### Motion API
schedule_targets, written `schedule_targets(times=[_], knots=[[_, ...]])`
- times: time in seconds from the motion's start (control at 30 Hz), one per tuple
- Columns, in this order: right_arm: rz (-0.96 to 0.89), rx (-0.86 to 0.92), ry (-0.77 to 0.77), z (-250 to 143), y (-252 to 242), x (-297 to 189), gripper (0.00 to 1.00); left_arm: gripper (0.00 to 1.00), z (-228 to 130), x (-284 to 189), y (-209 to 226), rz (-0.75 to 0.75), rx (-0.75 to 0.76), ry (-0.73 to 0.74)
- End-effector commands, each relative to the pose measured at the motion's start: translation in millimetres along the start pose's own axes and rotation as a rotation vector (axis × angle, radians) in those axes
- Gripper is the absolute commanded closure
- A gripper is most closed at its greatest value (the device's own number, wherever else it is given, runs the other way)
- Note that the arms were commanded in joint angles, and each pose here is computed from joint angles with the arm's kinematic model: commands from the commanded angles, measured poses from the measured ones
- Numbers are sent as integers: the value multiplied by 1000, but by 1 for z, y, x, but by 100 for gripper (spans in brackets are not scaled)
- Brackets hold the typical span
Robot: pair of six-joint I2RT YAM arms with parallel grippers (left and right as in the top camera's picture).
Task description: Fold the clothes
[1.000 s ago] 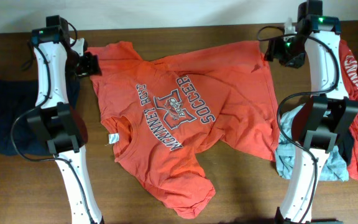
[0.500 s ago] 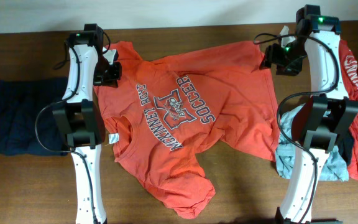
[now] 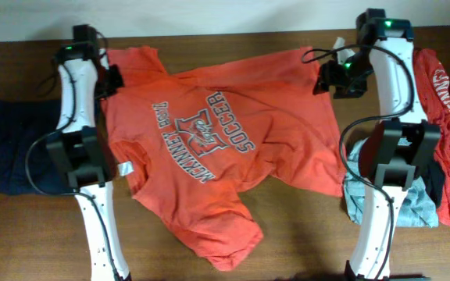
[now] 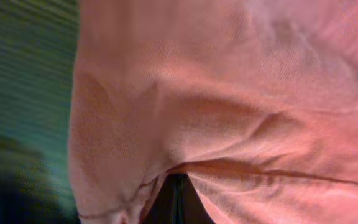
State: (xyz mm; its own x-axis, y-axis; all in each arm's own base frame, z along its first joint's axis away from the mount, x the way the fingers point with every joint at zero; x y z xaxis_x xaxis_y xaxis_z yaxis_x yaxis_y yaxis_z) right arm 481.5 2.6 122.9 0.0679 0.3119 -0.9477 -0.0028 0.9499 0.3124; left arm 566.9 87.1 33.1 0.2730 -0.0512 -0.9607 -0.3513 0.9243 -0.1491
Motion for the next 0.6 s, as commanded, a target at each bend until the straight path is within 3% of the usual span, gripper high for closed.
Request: schedule_targets(times=[0.0,0.17,0.27,0.33,0.4,0.47,0.57], knots=[[17,-91,18,-2,24,4,34,97,4,17,26,-133,-69,27],[17,-148,23,-2,41,10,33,73,21,-41,17,-219,57,-50],[18,-168,4,2,46,12,33,71,15,-86,3,-225,106,-71],[25,-189,-8,5,55,15,57,71,5,-101,-10,-227,151,-51],[23,-215,-6,5,65,23,71,71,-6,-110,-27,-236,175,-20],[-11,-228,51,-6,71,31,54,71,-26,-112,-47,-239,213,45],[-66,-225,137,-24,70,33,44,79,-39,-115,-75,-252,324,61]])
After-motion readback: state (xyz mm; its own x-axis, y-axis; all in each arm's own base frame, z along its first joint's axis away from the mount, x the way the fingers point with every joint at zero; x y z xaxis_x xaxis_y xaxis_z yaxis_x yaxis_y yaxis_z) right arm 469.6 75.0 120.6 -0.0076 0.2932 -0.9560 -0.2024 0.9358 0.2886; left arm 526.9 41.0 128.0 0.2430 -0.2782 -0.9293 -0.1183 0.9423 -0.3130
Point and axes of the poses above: each gripper's point midway between its finger pads, its own x axis out along the fingers, its own y axis along the line the jaws close on, z = x × y, the point moved 3 cm from there along -x, back along the fingers, and after that the axes turned 1 degree about -x, right-handed, at the moved point
